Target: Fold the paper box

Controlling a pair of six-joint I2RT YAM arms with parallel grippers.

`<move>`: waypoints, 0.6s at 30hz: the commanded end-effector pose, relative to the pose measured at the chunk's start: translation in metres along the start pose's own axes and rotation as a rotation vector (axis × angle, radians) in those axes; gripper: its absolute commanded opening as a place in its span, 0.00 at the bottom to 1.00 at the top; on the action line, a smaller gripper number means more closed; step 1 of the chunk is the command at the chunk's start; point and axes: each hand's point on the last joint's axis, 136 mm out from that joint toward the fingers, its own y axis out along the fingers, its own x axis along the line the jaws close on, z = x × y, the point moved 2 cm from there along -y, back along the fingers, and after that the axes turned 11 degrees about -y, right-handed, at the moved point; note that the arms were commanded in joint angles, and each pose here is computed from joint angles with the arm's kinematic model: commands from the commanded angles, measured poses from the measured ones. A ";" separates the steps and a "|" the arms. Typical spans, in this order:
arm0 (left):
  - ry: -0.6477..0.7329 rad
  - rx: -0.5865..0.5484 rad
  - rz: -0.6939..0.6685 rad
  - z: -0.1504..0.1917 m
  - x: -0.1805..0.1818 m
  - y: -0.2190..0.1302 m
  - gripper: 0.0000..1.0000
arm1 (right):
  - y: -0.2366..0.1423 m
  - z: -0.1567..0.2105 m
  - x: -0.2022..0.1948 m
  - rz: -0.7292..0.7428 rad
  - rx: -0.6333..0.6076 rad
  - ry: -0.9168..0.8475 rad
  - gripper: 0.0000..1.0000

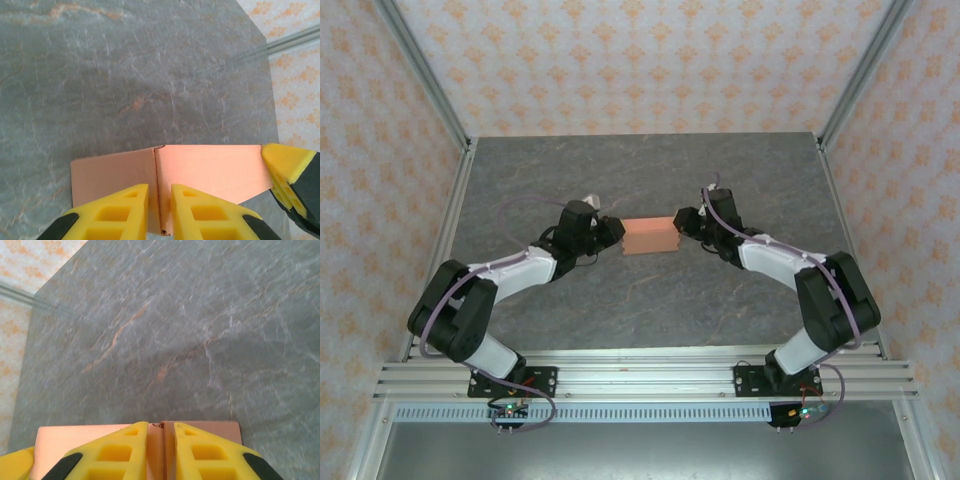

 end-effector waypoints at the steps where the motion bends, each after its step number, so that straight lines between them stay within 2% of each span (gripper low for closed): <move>1: 0.053 0.066 -0.063 0.031 0.018 -0.005 0.20 | -0.006 0.044 0.010 -0.071 0.124 -0.039 0.19; 7: 0.091 0.113 -0.095 0.064 0.036 -0.010 0.22 | -0.020 0.075 0.010 -0.095 0.153 -0.071 0.20; 18: 0.152 0.103 -0.130 0.094 0.058 -0.029 0.28 | -0.042 0.106 0.004 -0.125 0.193 -0.125 0.26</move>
